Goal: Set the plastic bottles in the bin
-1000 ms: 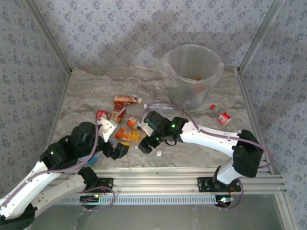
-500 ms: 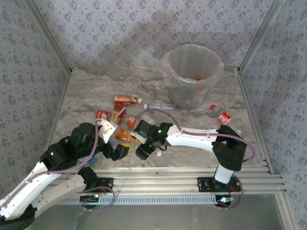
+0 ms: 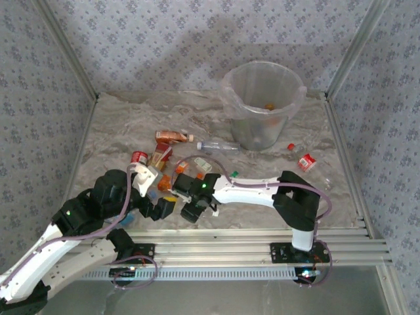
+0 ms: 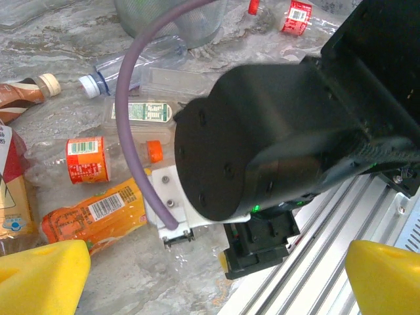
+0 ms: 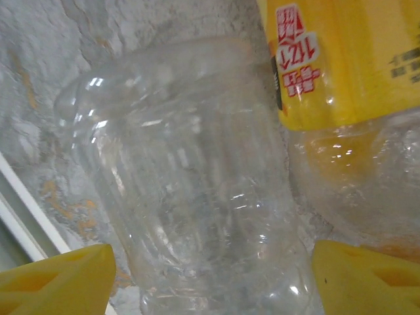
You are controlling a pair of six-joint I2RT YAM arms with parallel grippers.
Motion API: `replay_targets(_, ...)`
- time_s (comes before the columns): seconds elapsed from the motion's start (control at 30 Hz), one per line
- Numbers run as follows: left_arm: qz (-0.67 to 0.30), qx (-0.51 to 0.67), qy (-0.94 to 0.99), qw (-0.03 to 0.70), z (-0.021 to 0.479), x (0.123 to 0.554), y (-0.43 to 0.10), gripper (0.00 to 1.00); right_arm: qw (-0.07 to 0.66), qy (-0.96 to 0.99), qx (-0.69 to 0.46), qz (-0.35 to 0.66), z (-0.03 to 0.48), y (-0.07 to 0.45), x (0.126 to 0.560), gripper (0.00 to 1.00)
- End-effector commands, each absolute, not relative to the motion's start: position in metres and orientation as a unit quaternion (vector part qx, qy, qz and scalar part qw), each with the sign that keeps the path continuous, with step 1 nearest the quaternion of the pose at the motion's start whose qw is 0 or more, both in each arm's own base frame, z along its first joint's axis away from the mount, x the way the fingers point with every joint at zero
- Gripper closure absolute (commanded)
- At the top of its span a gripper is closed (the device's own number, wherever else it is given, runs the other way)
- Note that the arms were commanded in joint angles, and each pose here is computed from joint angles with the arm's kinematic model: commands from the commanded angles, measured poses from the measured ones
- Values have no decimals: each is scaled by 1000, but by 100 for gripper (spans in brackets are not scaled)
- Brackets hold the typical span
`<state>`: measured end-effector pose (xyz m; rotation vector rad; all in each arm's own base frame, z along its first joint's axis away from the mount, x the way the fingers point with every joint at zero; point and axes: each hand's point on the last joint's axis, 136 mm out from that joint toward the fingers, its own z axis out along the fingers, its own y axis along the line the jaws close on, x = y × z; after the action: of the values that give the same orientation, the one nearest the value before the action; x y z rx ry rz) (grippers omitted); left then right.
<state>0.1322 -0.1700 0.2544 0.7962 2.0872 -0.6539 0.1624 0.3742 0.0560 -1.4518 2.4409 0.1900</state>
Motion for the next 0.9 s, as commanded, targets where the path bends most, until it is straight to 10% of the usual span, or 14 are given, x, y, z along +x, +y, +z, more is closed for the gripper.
replay_targets(0.0, -258, 309, 820, 407, 259, 135, -170, 0, 147, 845, -514, 19, 52, 367, 168, 20)
replay_targets(0.87, -273, 303, 808, 424, 272, 136, -172, 0, 156, 869, -460, 95, 65, 363, 162, 43)
